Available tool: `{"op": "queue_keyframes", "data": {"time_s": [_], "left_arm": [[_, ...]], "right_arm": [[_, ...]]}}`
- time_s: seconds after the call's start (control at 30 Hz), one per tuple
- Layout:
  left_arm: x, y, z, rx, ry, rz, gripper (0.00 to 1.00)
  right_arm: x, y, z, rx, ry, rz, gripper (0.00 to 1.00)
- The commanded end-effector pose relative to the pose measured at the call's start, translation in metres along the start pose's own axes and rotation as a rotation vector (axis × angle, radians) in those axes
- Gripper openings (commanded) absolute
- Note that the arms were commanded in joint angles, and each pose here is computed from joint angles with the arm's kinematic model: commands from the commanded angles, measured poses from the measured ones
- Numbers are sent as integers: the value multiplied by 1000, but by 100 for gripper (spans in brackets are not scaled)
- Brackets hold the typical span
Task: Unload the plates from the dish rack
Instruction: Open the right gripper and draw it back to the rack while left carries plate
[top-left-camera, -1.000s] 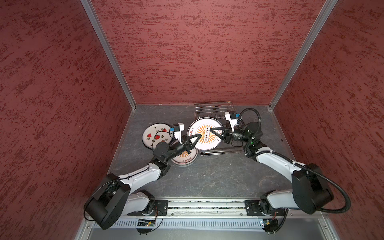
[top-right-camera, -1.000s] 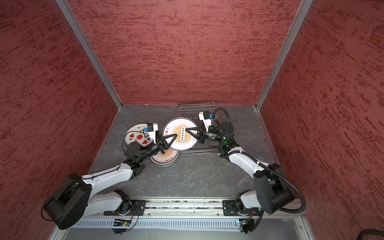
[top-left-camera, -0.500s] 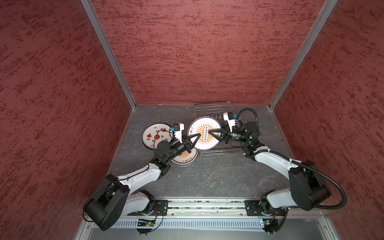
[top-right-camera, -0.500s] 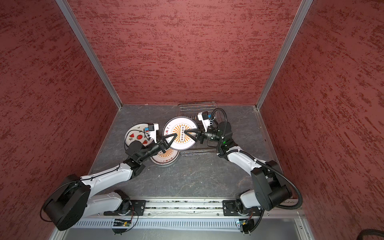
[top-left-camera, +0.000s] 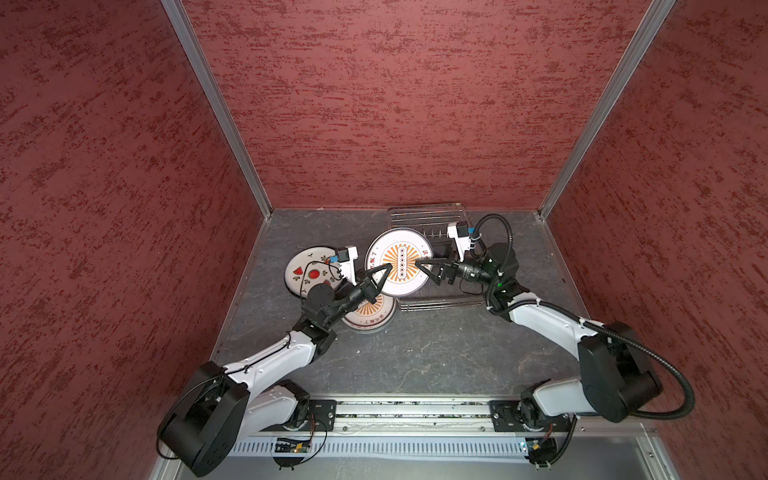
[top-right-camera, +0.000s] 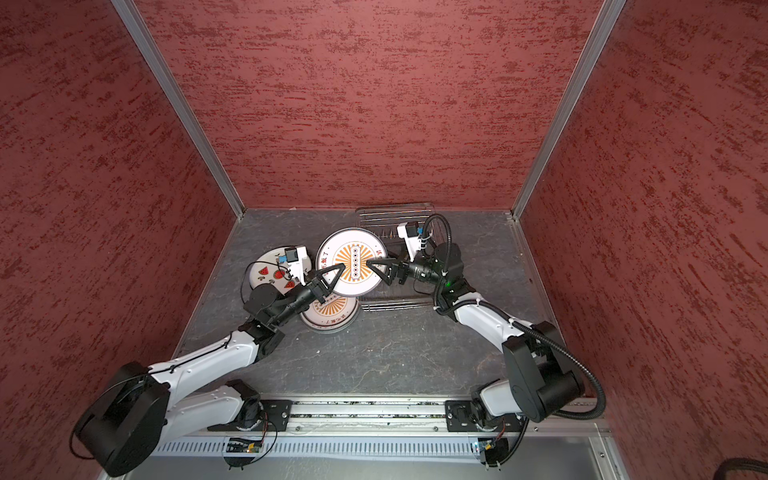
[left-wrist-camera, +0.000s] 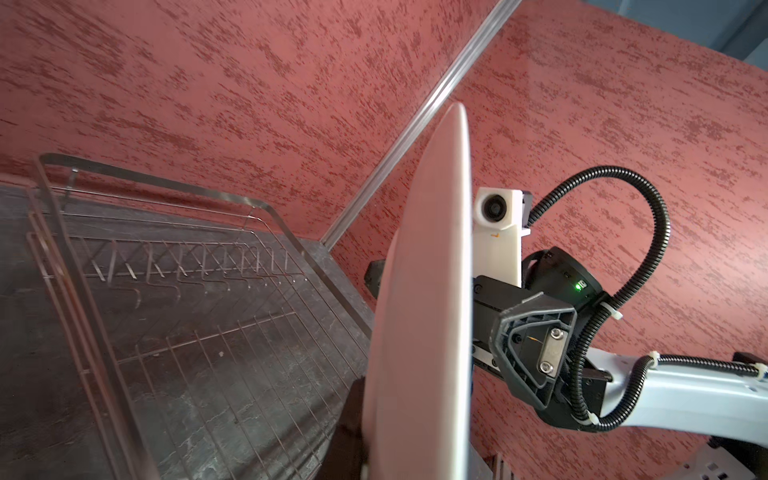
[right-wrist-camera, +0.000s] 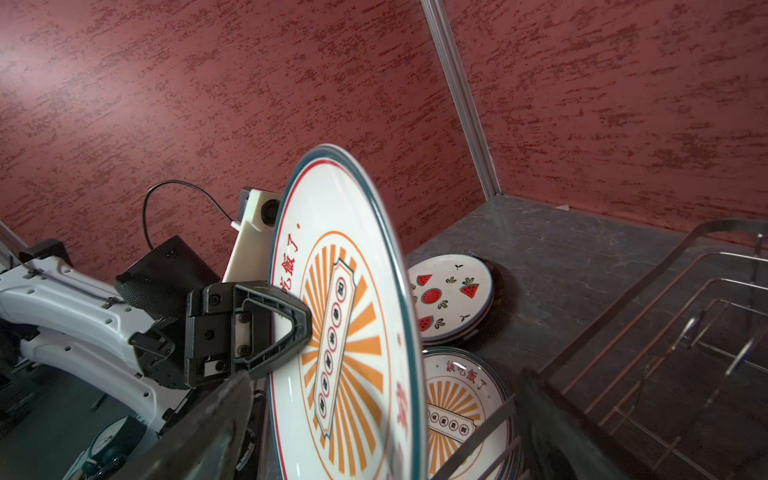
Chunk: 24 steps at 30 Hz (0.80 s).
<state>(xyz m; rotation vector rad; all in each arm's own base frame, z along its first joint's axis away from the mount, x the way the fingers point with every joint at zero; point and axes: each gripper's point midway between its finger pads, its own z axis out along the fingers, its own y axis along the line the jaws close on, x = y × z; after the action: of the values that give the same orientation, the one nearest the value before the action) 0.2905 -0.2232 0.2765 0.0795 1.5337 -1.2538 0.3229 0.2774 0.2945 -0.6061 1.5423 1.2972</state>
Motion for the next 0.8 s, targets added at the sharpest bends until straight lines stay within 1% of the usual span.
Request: {"op": "queue_keyframes", "data": {"time_s": [0.0, 0.13, 0.23, 0.33, 0.4, 0.5, 0.67, 0.73, 0.77], "left_arm": [[-21, 14, -15, -84, -93, -48, 3], [-29, 36, -36, -196, -129, -122, 4], [-32, 55, -55, -283, -161, -208, 4], [-32, 63, -73, -327, -199, -248, 4], [-25, 74, -85, -406, -191, -273, 5], [-18, 81, -95, -473, -172, -303, 6], [-2, 95, -103, -543, -133, -399, 7], [3, 99, -104, -547, -127, -417, 7], [7, 103, -104, -552, -126, -433, 7]], "right_arm": [[-24, -7, -6, 112, -96, -47, 99], [-26, -15, -11, 172, -121, -73, 99], [-22, -15, -7, 152, -96, -80, 99], [-18, -20, -2, 168, -87, -76, 99], [-14, -25, 3, 195, -69, -81, 99], [-11, -27, 12, 211, -44, -94, 99], [-4, -23, 24, 203, -7, -116, 99], [-4, -21, 27, 201, -3, -122, 99], [4, -26, 31, 208, 19, -112, 99]]}}
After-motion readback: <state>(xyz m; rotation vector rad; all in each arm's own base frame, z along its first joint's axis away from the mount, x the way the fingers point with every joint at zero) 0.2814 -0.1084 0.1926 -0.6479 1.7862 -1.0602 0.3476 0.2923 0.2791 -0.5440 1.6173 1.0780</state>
